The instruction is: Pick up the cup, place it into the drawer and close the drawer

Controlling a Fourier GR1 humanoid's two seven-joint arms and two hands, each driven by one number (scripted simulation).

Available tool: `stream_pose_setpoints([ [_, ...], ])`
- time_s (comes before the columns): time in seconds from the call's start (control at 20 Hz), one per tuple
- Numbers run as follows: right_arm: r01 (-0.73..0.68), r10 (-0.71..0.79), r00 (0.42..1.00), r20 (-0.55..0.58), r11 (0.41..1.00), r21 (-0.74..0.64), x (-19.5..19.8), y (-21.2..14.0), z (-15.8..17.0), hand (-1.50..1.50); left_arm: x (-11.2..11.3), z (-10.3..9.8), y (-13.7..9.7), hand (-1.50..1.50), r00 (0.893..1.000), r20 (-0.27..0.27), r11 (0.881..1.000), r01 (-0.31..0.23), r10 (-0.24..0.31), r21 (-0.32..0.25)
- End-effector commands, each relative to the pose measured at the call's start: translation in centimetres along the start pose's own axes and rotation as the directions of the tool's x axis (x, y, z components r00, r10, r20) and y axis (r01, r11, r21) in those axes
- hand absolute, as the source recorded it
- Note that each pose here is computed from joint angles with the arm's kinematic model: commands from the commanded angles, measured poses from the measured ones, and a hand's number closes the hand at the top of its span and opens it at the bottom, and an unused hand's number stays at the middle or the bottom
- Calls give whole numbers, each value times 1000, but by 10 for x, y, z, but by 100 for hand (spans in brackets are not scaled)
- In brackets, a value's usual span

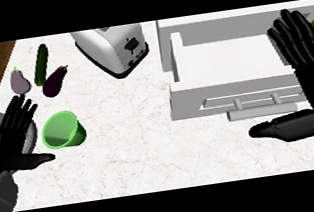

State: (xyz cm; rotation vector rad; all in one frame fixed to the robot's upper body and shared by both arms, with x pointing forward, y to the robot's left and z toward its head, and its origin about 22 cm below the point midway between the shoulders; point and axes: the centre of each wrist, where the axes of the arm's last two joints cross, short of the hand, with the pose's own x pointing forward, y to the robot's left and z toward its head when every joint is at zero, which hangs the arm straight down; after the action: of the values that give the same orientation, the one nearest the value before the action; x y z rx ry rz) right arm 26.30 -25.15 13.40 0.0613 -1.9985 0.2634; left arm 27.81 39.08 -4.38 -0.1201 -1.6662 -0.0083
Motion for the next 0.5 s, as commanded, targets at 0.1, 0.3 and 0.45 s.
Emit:
stream_pose_setpoints([
  [0.1, 2, -2, 1000, 4, 1000, -3, 1, -1, -13, -150, -40, 20, 12, -150, 999, -37, 1000, 19, -19, 7],
  [0.3, 11, -11, 1000, 1, 1000, 7, -3, -2, -14, -150, -54, 2, -6, -150, 997, -60, 999, 44, -42, 27],
  [0.45, 1, -1, 1000, 7, 1000, -10, 3, -8, -19, -150, -66, 28, 6, -150, 998, -50, 999, 37, -35, 36],
])
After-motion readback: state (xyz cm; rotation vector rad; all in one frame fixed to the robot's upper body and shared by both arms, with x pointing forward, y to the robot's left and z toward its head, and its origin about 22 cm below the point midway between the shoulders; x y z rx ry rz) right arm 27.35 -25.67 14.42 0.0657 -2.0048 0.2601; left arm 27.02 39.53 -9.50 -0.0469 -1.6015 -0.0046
